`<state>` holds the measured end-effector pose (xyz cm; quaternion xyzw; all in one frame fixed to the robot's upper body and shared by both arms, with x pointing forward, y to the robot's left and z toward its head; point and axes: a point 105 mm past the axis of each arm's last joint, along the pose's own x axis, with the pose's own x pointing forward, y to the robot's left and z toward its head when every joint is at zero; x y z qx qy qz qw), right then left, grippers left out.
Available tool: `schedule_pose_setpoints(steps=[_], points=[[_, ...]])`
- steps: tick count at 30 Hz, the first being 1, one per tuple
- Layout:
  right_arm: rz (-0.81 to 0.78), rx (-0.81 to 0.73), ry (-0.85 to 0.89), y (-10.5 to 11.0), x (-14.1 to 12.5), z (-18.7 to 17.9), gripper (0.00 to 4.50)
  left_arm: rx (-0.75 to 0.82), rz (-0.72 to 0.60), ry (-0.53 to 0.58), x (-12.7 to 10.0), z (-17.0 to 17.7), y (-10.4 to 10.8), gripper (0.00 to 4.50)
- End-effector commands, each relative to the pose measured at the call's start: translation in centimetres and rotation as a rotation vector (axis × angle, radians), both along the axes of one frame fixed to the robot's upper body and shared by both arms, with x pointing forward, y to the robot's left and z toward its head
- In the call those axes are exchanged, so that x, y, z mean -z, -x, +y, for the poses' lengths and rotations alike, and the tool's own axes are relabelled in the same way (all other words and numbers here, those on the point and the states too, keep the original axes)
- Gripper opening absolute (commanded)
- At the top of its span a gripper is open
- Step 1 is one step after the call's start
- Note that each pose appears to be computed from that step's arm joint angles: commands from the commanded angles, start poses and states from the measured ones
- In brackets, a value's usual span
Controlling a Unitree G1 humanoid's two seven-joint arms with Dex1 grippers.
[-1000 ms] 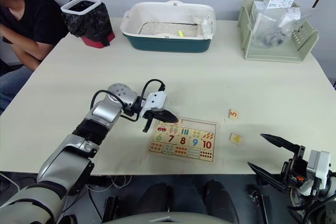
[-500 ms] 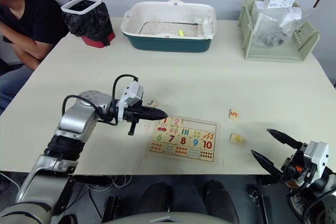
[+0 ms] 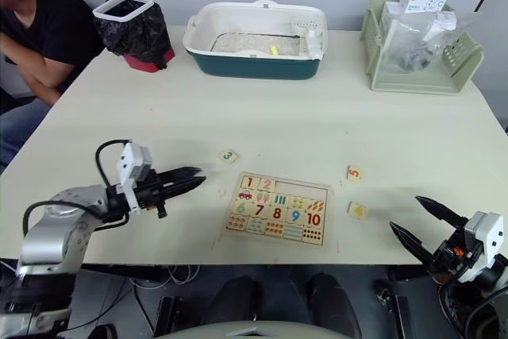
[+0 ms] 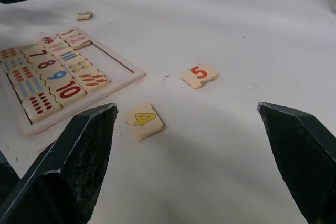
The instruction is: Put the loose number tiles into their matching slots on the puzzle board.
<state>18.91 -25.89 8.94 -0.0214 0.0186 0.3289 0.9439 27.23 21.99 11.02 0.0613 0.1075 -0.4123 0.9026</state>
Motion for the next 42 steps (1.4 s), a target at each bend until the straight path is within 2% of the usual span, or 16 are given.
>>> schedule_pose_setpoints(steps=[1,4,12,42], points=[[-0.034,0.018,0.005,0.1,-0.9,-0.4,4.5,-0.1,-0.038,0.021,-0.7,1.6,0.7,3.05],[-0.028,0.023,-0.015,0.2,-0.8,-0.5,4.5,-0.178,-0.012,0.048,0.0,3.0,1.4,4.48],[-0.026,0.036,-0.03,0.3,-0.4,-0.3,4.5,-0.252,-0.011,0.089,0.7,4.4,2.8,4.48],[-0.05,-0.03,0.003,0.3,-0.2,0.2,4.5,-0.206,-0.008,0.072,1.1,4.6,2.1,4.48]])
